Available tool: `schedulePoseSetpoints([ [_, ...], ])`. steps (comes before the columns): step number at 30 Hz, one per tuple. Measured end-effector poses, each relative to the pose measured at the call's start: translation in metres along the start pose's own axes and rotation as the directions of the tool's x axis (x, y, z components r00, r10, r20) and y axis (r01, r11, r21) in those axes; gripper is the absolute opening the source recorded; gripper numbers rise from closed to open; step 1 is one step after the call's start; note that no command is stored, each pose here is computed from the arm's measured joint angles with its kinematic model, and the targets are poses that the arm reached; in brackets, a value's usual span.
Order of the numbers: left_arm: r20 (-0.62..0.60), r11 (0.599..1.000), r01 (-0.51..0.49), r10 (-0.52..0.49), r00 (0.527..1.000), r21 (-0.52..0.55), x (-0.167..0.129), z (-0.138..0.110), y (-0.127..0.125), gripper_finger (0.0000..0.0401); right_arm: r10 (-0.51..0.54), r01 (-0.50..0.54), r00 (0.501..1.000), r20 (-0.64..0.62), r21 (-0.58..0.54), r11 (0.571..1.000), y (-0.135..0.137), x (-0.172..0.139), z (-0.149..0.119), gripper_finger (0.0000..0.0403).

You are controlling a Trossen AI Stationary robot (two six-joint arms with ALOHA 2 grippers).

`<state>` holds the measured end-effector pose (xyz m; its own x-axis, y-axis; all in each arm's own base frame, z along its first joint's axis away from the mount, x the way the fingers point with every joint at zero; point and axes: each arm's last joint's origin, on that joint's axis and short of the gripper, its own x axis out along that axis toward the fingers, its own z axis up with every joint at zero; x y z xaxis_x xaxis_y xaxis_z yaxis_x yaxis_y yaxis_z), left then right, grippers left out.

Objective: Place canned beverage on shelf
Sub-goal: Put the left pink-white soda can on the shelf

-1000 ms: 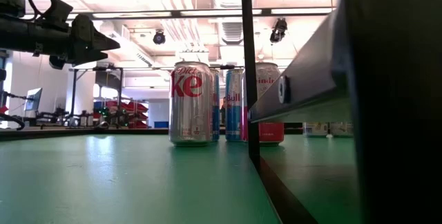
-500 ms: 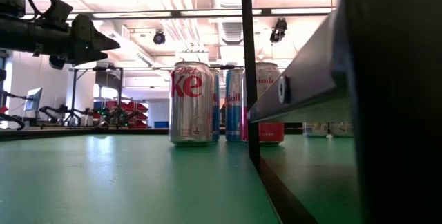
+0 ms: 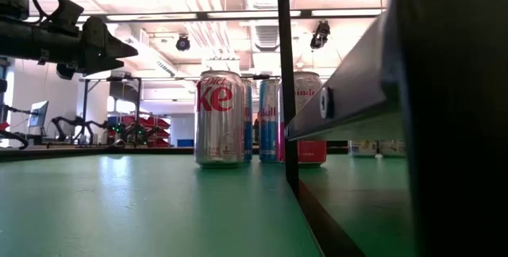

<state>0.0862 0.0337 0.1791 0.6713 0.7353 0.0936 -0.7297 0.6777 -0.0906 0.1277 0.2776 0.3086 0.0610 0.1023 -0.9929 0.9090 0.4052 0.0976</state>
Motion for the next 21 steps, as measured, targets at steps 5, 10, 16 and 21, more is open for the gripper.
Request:
schedulePoseSetpoints([
  [5, 0.000, 1.000, 0.000, 0.000, 1.000, 0.000, 0.000, 0.000, 0.000, 0.0363, 0.017, -0.017, 0.999, 0.050, -0.001, 1.000, 0.004, -0.004, 0.013, 0.0354],
  [10, 0.000, 1.000, 0.000, 0.000, 1.000, 0.000, 0.000, 0.000, 0.000, 0.0363, 0.078, -0.078, 0.987, 0.137, -0.009, 0.997, 0.018, -0.005, 0.031, 0.0354],
  [16, 0.000, 1.000, 0.000, 0.000, 1.000, 0.000, 0.000, 0.000, 0.000, 0.0363, 0.098, -0.093, 0.975, 0.199, -0.035, 0.995, 0.036, -0.005, 0.060, 0.0354],
  [21, 0.000, 1.000, 0.000, 0.000, 1.000, 0.000, 0.000, 0.000, 0.000, 0.0363, 0.078, -0.073, 0.972, 0.222, -0.031, 0.997, 0.047, -0.006, 0.086, 0.0354],
])
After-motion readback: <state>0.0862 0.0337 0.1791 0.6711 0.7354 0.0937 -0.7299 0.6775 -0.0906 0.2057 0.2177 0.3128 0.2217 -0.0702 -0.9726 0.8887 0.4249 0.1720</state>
